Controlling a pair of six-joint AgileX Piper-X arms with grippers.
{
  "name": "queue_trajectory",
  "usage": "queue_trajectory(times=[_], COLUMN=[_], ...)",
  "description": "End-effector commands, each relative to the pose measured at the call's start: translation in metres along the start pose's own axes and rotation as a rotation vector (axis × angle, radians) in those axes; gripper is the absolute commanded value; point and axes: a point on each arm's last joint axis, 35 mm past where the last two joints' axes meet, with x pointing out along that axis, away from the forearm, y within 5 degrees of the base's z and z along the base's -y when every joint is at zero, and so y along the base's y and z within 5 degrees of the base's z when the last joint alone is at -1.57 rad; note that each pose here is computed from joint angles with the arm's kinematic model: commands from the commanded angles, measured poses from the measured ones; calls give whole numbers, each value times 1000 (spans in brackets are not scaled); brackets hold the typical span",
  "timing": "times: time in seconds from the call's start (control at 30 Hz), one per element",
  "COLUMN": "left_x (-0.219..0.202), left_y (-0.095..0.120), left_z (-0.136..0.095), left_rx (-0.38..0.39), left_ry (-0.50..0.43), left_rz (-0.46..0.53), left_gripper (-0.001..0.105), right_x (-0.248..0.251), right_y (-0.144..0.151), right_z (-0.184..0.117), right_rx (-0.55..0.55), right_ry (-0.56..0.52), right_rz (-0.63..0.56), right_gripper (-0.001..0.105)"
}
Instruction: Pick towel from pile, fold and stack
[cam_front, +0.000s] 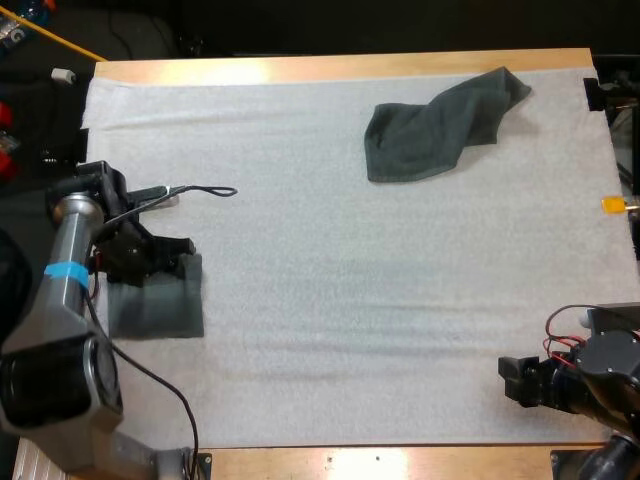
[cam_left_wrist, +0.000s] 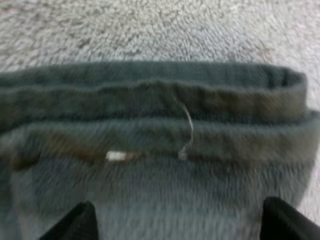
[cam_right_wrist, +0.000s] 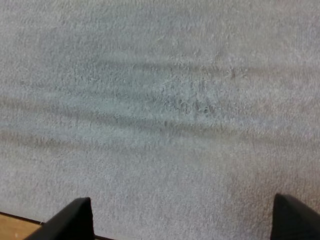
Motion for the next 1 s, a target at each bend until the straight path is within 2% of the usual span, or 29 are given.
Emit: queue_trajectory(times=[0.0, 0.17, 0.47, 0.63, 0.8, 0.9, 0.97], left_x=[-11, -16, 27, 27, 10, -7, -25], left_y=[1, 3, 10, 10, 5, 2, -1], left_z=[-5, -27, -56, -56, -50, -46, -44], left_rx=[-6, -3, -10, -10, -13, -11, -3], left_ry=[-9, -44, 33, 29, 51, 32, -17], left_rz=[26, 27, 35, 21, -52, -73, -100], left_gripper=[63, 63, 63, 63, 63, 63, 63], right_x=[-1, -1, -1, -1, -1, -1, -1], right_y=[0, 0, 0, 0, 0, 1, 2], right_z=[0, 0, 0, 0, 1, 2, 4], right_rx=[6, 2, 2, 0, -3, -9, -8], right_ry=[3, 2, 2, 2, -5, -15, -31], right_rz=[4, 1, 1, 1, 9, 13, 19], right_gripper=[70, 70, 70, 70, 70, 70, 70])
